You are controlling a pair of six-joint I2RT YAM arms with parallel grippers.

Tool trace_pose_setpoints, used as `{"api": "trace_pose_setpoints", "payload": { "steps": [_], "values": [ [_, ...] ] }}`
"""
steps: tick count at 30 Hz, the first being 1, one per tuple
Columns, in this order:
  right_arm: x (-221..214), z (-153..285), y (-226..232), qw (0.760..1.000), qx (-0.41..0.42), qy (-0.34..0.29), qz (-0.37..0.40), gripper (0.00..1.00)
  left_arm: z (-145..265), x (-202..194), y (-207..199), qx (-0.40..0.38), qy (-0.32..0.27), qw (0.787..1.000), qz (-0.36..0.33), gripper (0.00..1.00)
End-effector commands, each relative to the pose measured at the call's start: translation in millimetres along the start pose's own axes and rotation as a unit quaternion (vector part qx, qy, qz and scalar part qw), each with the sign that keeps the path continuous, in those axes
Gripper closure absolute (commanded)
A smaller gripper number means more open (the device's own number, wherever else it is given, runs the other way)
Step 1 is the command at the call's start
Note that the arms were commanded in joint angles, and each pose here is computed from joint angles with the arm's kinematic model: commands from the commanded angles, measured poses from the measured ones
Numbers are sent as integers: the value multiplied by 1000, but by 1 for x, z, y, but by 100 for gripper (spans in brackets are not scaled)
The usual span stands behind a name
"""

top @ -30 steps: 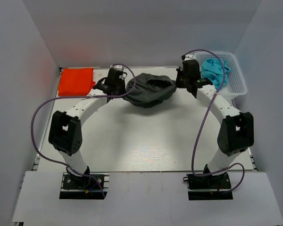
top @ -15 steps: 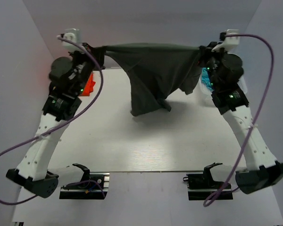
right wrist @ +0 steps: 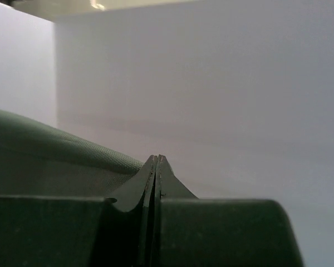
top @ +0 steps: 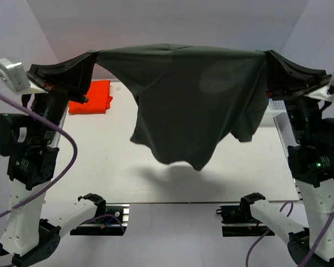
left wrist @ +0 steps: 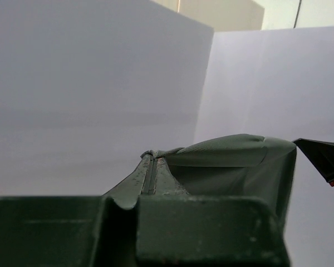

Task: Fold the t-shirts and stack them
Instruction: Flatten out the tshirt

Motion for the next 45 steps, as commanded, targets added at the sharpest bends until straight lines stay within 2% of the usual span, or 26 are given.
{"api": "trace_pose_setpoints", "payload": {
  "steps": [1,5,10,12,13,17,18,19,20,21,22,24,25,26,27,28,29,30,31,32,35,39,41,42,43,45],
  "values": [
    [36,6,7,998,28,-51,24,100,10,29,-6,2,-38,999,2,100],
    [25,7,6,999,23,-38,13,100,8,22,11,55,-34,998,11,100],
    [-30,-12,4,999,18,28,-19,100,-20,-41,62,163,29,986,11,100],
    [-58,-15,3,997,13,63,-39,100,-22,-79,96,245,63,967,0,100],
    [-80,-20,4,995,15,89,-45,100,-23,-98,111,280,78,957,-3,100],
    [-208,-24,0,966,-12,238,-95,100,-12,-222,187,432,192,880,-47,100],
    [-229,-21,1,958,-18,263,-109,100,-8,-250,196,442,236,864,-58,100],
    [-262,-9,4,947,-12,298,-116,100,-2,-308,215,459,294,835,-71,100],
    [-312,-4,4,930,-17,345,-125,100,-3,-328,225,464,316,825,-71,100],
    [-333,1,8,920,-7,369,-133,100,3,-355,233,472,346,808,-74,100],
    [-350,3,8,913,-5,387,-131,100,16,-406,249,479,396,778,-86,100],
    [-412,11,10,885,-4,446,-135,100,15,-429,272,503,404,759,-85,100],
    [-443,23,12,864,1,485,-138,93,22,-444,280,507,429,743,-88,100],
    [-448,16,8,862,-7,488,-137,86,4,-447,280,496,425,753,-77,96],
    [-448,0,6,868,-4,478,-133,76,17,-478,297,506,452,730,-84,82],
    [-488,23,8,832,-11,537,-139,54,20,-489,300,502,471,720,-87,63],
    [-481,7,6,832,-12,537,-140,45,9,-485,306,502,462,725,-89,8],
    [-487,12,8,820,-12,555,-142,37,9,-492,307,498,473,721,-86,0],
    [-503,19,8,807,-14,572,-144,32,21,-507,308,498,499,704,-87,0],
    [-502,17,7,807,-15,573,-143,22,18,-504,310,493,500,708,-77,0],
    [-500,19,8,811,-10,567,-143,10,26,-497,302,490,501,710,-68,0],
    [-493,28,13,808,4,574,-133,10,32,-464,279,485,493,722,-36,0],
    [-492,35,14,805,3,578,-136,10,60,-463,266,486,516,706,-15,0],
    [-496,44,15,799,5,586,-137,10,59,-442,253,479,506,717,-1,0],
    [-497,45,16,798,6,587,-137,10,89,-452,243,482,532,696,6,0],
    [-502,52,18,789,10,598,-138,10,112,-447,224,476,549,687,29,0]
  ]
}}
Point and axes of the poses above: each gripper's point midway between its finger pads, its own z axis back along the fingers, its own y axis along the line the jaws close on, x = y × z, the point moved 3 cm from there along z, back along the fingers, and after that the axes turned 2 degrees about z, right-handed, at the moved point
